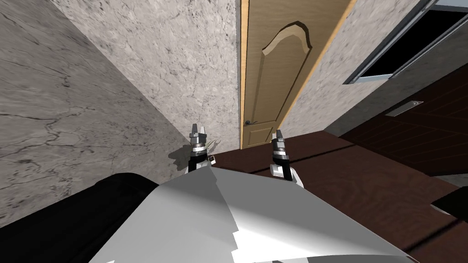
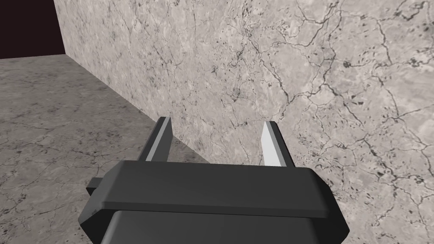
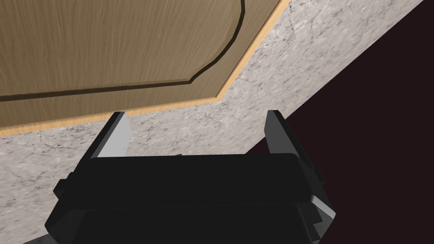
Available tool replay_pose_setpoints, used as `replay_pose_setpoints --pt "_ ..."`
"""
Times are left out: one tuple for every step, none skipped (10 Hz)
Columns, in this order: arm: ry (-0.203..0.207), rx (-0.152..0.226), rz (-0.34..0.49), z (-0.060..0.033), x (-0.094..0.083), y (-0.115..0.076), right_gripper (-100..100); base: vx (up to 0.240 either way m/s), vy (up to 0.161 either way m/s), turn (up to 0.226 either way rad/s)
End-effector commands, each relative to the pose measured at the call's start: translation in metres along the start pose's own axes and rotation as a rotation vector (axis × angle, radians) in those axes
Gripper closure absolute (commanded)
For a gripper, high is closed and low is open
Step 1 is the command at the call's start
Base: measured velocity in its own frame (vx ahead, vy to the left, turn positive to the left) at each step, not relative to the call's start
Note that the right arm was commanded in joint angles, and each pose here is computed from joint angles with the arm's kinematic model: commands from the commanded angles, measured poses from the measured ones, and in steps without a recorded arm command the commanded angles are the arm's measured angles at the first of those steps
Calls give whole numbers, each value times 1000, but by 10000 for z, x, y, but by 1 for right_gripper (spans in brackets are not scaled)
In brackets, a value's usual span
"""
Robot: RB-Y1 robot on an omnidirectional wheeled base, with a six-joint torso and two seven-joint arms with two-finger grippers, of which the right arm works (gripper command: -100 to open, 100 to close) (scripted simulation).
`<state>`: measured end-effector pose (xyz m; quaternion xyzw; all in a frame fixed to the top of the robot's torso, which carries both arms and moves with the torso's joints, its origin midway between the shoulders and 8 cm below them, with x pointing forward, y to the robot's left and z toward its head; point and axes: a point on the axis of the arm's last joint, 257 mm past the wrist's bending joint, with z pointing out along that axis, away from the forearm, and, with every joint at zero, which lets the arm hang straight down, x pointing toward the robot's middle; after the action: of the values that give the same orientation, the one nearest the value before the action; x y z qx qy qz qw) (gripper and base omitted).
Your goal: Pull the door open
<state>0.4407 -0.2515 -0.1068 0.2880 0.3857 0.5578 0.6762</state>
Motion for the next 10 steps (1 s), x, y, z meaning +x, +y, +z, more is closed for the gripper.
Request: replay_pose_setpoints --pt "8 20 10 32 20 -139 -100 71 -32 218" --pt "11 48 11 -23 34 -262 -100 56 -28 73" --pt "14 47 17 27 28 -300 -100 54 -26 101" --pt "17 70 18 -20 39 -398 -100 47 -28 76" --pt "20 74 23 19 34 -462 -100 52 -28 145" --pt "22 104 24 -47 47 -588 -100 38 -26 72" --pt "25 112 29 -14 40 -660 -100 38 -28 123" --pt "27 132 30 -62 48 -746 -100 37 -25 80" --pt "29 140 35 -30 39 -818 -100 38 -21 130" --pt "30 160 35 -80 46 -900 -100 38 -24 69"
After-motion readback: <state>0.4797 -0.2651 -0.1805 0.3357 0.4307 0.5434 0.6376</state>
